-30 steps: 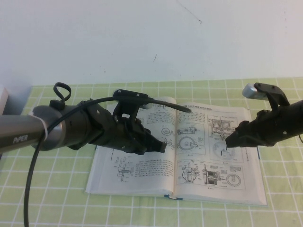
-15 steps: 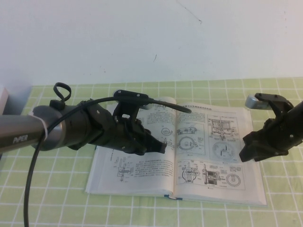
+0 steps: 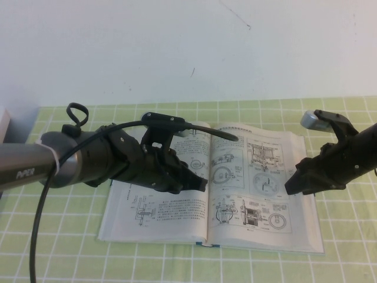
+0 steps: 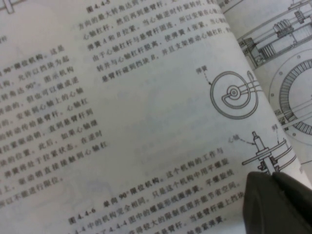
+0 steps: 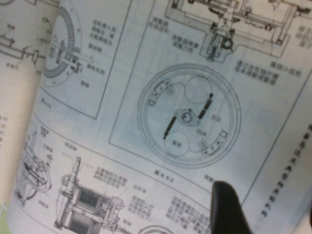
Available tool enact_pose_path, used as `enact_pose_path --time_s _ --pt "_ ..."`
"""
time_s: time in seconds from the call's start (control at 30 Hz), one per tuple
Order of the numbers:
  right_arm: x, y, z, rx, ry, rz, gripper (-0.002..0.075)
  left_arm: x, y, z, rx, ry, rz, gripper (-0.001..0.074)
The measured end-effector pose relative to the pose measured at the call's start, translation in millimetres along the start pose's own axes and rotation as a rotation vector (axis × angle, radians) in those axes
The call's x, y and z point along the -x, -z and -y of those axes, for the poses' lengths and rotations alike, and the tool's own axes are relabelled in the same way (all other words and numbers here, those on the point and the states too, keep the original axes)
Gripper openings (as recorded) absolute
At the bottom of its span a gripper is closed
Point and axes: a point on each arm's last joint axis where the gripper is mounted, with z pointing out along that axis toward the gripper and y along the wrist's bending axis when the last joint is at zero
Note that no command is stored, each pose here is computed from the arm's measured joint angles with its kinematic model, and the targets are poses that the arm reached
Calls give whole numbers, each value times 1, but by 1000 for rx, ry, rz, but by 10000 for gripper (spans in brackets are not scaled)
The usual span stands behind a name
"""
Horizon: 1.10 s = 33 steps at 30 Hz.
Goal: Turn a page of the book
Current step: Open the closed book
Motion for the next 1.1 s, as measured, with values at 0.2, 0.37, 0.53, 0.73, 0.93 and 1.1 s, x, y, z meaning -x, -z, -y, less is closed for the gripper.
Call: enact_pose_path --time_s 0.2,0.37,0.53,0.73,0.93,1.1 --pt "1 1 -2 15 11 -6 351 0 0 0 -2 0 -2 -3" --pt "8 6 -8 52 33 -13 351 0 0 0 -3 0 -3 -3" --pt "16 12 -12 73 50 -5 351 0 0 0 -3 0 -3 -3" --pt "21 16 -16 89 65 -1 351 -1 0 1 -12 0 -12 -3" --pt "23 18 -19 113 61 1 351 -1 0 1 -15 0 -15 -3" --pt "24 18 -21 139 40 15 351 -2 0 1 -16 0 -17 -3"
